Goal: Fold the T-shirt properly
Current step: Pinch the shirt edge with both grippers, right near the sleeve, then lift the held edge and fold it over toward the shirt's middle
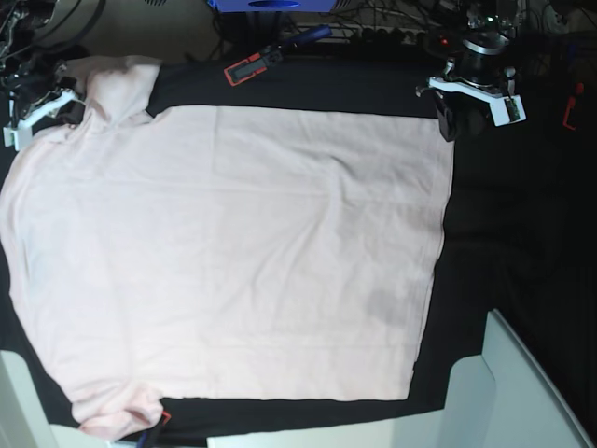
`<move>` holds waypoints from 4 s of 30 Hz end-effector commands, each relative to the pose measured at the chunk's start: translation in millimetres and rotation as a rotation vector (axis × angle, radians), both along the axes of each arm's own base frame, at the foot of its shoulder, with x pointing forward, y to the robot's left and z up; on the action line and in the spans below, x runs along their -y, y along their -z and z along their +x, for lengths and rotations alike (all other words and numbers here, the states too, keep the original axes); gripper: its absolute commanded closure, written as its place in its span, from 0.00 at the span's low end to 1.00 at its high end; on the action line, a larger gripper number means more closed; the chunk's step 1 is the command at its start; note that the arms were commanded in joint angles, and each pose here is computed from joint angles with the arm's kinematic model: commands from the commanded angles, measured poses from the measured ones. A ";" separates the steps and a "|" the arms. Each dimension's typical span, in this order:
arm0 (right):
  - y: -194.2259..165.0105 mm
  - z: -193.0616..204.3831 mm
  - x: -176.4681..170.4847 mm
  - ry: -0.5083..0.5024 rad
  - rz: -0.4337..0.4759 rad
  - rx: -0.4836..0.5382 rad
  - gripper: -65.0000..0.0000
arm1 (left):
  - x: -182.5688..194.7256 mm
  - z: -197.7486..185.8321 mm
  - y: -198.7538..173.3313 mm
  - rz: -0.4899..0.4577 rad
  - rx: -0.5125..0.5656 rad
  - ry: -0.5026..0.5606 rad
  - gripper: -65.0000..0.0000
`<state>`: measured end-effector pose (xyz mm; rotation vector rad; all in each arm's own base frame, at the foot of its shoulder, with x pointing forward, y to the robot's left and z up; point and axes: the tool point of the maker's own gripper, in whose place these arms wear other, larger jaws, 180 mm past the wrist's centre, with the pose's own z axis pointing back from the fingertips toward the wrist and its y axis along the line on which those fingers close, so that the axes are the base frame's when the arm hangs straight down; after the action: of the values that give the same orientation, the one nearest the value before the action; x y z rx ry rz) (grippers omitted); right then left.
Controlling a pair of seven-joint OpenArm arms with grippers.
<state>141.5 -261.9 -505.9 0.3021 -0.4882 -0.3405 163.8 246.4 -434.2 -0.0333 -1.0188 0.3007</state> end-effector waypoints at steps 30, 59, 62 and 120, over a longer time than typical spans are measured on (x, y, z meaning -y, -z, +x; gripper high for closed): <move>6.0 -14.1 7.0 -0.029 -0.027 -0.077 1.00 | -1.4 -14.6 45.4 -0.143 -0.118 -0.002 0.26; 6.0 -14.1 7.0 -0.029 -0.027 -0.077 1.00 | 18.4 20.2 47.5 -0.188 -0.065 -0.004 0.26; 6.0 -14.1 7.0 -0.029 -0.027 -0.077 1.00 | 20.6 19.9 48.2 -0.191 -0.067 0.001 0.27; -97.1 -15.9 64.2 -0.098 -0.377 -0.034 1.00 | -24.6 -15.0 -11.7 -0.097 0.011 -0.069 1.00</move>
<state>117.0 -313.9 -421.2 -0.0057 -0.4495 -0.1636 145.6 265.1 -431.9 -0.1020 -0.9804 0.4123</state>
